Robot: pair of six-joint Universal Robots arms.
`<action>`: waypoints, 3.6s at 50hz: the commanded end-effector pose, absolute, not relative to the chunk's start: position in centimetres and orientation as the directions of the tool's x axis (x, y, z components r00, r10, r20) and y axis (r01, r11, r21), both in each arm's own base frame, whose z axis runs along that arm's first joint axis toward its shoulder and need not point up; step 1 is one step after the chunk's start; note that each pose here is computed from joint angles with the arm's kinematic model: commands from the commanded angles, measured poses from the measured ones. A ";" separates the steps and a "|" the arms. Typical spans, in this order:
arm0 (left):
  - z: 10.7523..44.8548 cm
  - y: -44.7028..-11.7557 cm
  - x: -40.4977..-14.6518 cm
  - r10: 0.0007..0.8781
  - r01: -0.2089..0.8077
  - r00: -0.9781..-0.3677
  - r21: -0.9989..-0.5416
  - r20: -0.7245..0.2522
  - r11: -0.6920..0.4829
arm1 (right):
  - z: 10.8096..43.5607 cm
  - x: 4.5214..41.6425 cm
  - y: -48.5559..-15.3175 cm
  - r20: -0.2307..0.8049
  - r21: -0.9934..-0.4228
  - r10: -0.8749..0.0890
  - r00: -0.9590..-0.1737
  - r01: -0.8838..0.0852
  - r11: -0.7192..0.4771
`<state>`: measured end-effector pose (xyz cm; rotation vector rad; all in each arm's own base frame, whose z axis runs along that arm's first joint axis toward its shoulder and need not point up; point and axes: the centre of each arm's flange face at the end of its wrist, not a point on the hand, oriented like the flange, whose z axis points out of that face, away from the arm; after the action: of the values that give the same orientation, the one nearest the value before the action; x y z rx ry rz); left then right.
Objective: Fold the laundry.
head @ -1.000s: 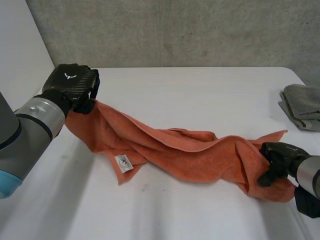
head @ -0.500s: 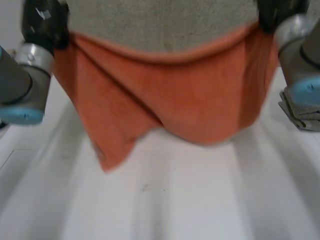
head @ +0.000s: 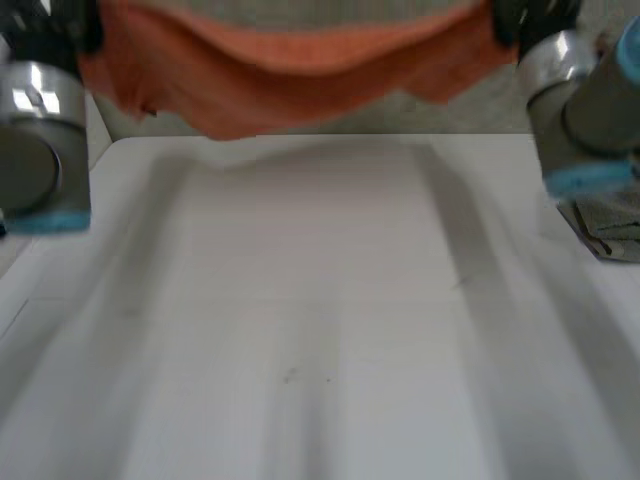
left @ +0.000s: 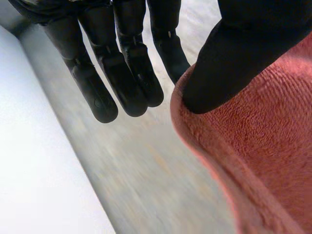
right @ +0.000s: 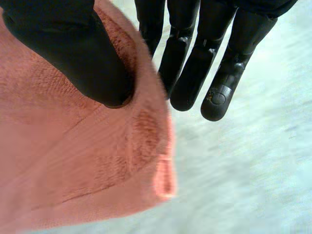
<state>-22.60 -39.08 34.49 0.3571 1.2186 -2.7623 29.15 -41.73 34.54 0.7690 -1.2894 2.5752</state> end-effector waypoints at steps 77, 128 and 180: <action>13.2 -40.6 -28.4 -0.004 0.690 -0.635 -0.564 -0.773 -0.454 | 14.7 27.3 -42.8 0.789 -0.608 -0.221 -0.573 -0.780 -0.146; 19.5 -29.0 -24.6 0.443 0.243 -0.873 -0.970 -0.204 0.031 | 13.6 13.9 -37.7 0.502 -0.769 -0.290 -0.815 -0.574 0.282; 20.9 -28.9 -24.2 0.430 0.244 -0.879 -0.969 -0.205 0.036 | 17.5 39.0 -25.5 0.268 -0.940 -0.763 -0.588 -0.334 -0.073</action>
<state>-21.66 -30.05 22.89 0.6456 2.2851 -2.1847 43.74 -22.65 16.41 1.8291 -1.8851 2.3292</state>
